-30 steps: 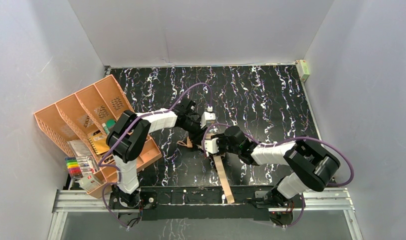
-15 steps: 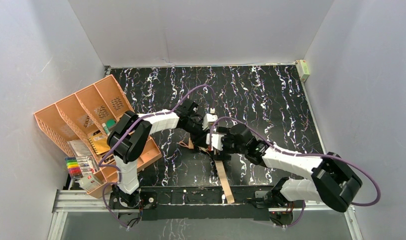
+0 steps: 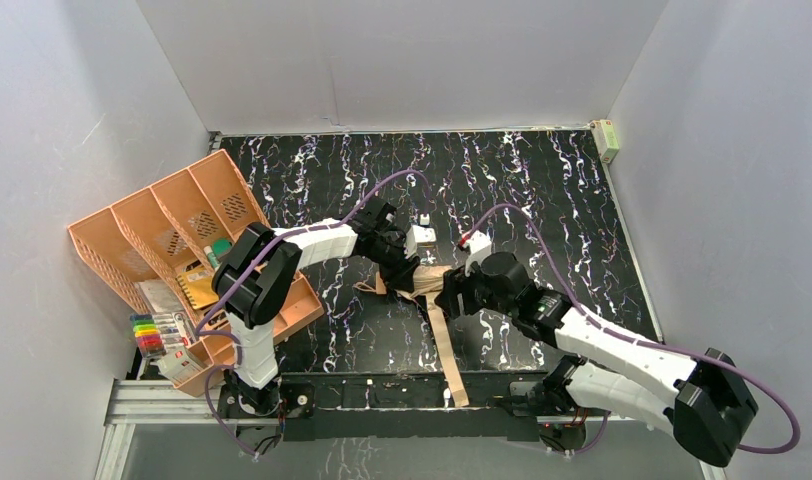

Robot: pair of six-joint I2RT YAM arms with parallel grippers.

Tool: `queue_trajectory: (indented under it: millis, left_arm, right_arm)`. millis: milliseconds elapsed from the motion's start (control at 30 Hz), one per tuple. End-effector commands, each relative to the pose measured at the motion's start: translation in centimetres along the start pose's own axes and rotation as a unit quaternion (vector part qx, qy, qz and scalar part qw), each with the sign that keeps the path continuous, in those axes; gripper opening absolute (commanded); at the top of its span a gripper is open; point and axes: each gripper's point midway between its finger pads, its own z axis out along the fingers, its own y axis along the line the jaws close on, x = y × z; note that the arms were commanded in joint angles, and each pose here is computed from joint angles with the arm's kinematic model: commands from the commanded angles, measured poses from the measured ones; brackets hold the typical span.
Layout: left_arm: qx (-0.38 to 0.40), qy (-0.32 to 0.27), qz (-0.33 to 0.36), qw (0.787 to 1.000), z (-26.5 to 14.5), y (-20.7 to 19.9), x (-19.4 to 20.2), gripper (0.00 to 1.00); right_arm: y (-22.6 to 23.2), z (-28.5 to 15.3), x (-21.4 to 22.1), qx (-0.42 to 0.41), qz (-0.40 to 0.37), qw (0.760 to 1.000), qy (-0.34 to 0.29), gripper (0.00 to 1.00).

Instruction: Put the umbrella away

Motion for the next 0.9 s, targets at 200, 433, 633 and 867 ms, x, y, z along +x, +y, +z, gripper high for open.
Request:
queue_trajectory:
  millis: [200,433,633,867]
  left_arm:
    - [-0.049,0.052,-0.004,0.997,-0.8,1.5,2.4,0.00]
    - [-0.052,0.054,-0.003,0.997,-0.8,1.6,2.4,0.00]
    - [-0.064,0.061,0.002,0.996,-1.0,2.2,2.5,0.00]
    - [-0.130,0.095,-0.012,0.987,-1.3,5.2,3.2,0.00]
  right_arm:
    - [3.1,0.8,7.1,0.004,0.327,0.936,0.129,0.69]
    - [5.2,1.8,7.2,-0.064,0.345,0.927,0.132,0.63]
    - [4.9,2.1,8.4,-0.058,0.355,0.923,0.138,0.23]
    - [4.8,0.9,10.7,-0.024,0.376,0.905,0.197,0.00]
